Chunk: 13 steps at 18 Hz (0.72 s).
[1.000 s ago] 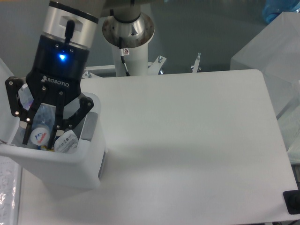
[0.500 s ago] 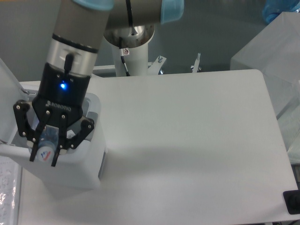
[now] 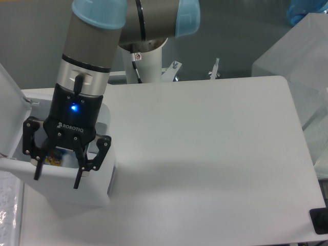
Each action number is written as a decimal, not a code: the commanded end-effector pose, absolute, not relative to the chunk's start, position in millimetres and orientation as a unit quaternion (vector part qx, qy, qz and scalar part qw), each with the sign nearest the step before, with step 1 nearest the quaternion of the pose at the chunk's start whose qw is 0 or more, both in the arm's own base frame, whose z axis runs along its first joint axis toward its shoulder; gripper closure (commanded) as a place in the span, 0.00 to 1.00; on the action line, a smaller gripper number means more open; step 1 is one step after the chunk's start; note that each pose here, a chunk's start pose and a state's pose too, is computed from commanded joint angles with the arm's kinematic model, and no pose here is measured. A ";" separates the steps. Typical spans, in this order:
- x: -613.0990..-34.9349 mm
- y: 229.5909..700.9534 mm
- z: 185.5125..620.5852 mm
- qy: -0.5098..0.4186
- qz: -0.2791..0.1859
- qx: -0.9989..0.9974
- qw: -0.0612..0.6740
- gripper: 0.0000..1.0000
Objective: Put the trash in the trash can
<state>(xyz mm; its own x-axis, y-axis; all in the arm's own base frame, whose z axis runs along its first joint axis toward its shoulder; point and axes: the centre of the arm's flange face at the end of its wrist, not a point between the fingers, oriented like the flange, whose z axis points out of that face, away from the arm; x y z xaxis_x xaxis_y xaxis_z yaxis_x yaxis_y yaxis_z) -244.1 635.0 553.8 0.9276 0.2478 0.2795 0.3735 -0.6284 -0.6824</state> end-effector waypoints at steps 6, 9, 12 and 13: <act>-313.0 605.9 549.3 -0.174 -0.036 -0.900 0.398 0.00; -363.4 578.8 539.4 -0.194 -0.015 -0.899 0.392 0.00; -402.4 562.1 490.8 -0.181 -0.003 -0.915 0.360 0.00; -406.2 559.8 478.6 -0.170 0.007 -0.923 0.347 0.00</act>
<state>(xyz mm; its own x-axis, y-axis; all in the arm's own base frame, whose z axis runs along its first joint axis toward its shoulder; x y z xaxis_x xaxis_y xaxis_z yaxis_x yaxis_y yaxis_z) -406.2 559.8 478.6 0.9423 0.3182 0.1039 0.3080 -0.7022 -0.6419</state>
